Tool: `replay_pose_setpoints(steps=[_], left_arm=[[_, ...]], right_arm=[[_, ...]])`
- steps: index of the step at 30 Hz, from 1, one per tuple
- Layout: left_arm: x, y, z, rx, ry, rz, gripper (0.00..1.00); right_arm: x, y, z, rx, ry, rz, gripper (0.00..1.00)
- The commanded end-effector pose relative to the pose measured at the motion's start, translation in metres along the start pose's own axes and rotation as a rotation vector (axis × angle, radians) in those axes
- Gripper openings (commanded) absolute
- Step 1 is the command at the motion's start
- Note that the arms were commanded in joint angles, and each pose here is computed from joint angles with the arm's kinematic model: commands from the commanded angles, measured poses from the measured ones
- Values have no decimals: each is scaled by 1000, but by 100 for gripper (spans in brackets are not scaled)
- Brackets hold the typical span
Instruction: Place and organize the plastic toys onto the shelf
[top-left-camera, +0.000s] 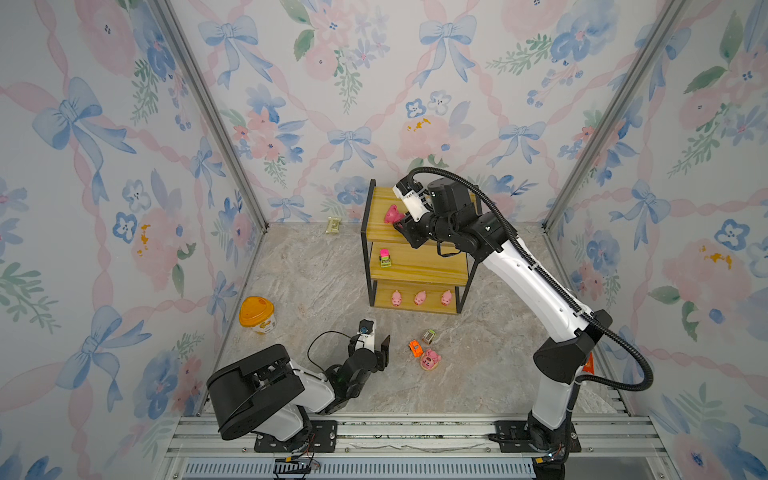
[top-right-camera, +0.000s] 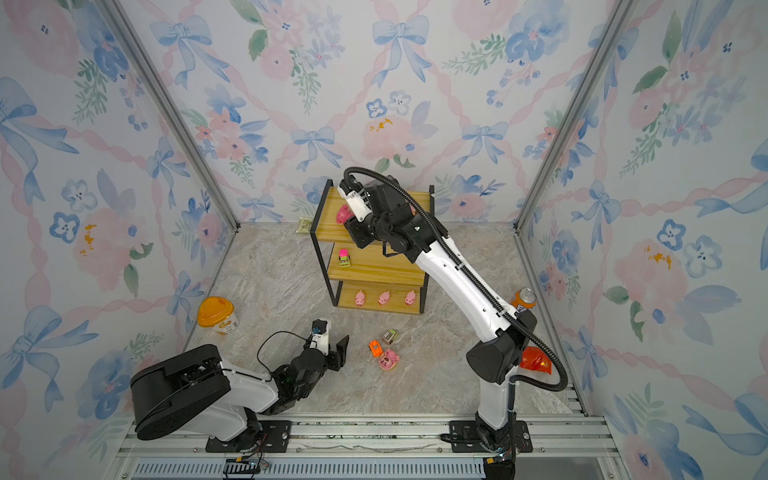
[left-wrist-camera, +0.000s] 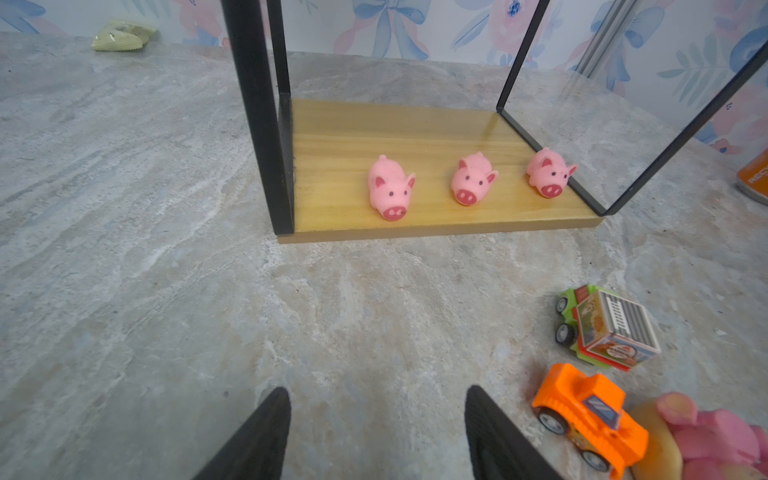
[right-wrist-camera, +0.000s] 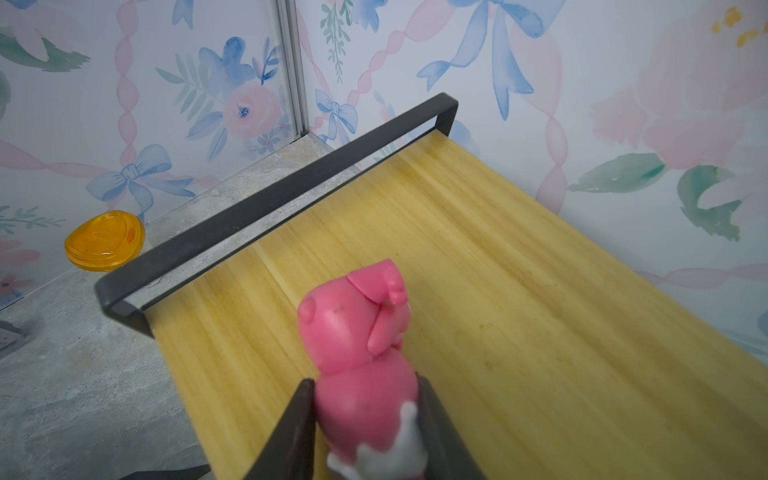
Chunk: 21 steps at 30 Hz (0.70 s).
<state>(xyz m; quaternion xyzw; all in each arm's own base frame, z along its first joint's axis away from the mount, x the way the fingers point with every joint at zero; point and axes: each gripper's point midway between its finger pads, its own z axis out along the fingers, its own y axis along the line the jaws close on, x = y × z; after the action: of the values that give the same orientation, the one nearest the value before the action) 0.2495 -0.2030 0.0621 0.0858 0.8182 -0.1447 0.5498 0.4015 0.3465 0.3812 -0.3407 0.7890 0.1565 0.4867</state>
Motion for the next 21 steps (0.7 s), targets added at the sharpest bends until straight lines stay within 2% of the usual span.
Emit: replay_pose_setpoints(steps=[1, 21], left_arm=[[4, 7, 1, -29, 13, 4, 68], [-7, 1, 4, -28, -2, 9, 68]], right_arm=[[-13, -4, -6, 0, -36, 10, 28], [-15, -18, 9, 7, -2, -15, 26]])
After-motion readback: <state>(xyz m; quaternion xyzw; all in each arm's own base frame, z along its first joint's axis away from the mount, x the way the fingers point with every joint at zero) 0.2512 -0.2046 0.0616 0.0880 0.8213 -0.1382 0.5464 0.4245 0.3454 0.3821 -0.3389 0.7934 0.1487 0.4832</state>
